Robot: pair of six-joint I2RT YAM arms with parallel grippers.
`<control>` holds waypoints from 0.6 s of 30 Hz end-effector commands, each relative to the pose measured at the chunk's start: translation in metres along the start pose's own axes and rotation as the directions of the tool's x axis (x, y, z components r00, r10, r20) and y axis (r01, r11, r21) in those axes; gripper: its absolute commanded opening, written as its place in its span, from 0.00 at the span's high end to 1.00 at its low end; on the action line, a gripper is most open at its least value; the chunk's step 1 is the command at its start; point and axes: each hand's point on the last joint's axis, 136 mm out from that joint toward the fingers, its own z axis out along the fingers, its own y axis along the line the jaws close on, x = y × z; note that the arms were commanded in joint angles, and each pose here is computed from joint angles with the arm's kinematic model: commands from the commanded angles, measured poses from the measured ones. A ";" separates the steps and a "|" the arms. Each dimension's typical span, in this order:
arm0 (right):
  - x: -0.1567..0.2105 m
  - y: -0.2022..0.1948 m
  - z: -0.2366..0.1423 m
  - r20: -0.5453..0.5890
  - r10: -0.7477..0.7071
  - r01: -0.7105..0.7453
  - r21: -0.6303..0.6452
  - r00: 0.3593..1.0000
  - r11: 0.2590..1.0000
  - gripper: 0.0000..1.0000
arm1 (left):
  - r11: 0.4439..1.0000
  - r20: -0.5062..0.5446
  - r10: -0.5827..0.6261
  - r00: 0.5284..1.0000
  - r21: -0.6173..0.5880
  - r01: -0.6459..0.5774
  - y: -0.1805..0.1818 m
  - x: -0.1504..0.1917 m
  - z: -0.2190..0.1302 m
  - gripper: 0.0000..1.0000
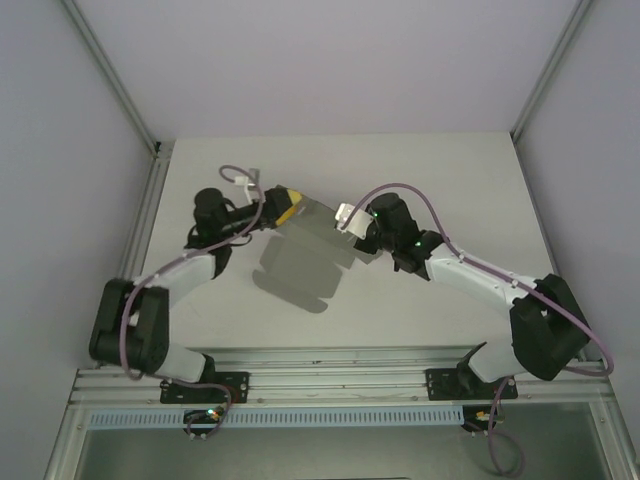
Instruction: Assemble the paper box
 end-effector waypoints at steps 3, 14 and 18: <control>-0.020 -0.021 -0.022 0.072 -0.026 0.026 0.008 0.997 1.000 1.00 | 0.926 -0.076 0.130 0.989 -0.347 -0.149 0.035 0.026 -0.047 0.00; -0.037 -0.031 -0.035 0.119 -0.011 0.019 -0.069 0.993 0.997 1.00 | 0.884 -0.146 0.169 0.975 -0.414 -0.215 0.053 0.029 -0.054 0.32; -0.039 -0.031 -0.037 0.120 -0.006 0.020 -0.114 0.993 0.993 1.00 | 0.871 -0.091 0.271 0.958 -0.401 -0.284 0.052 0.017 -0.053 0.49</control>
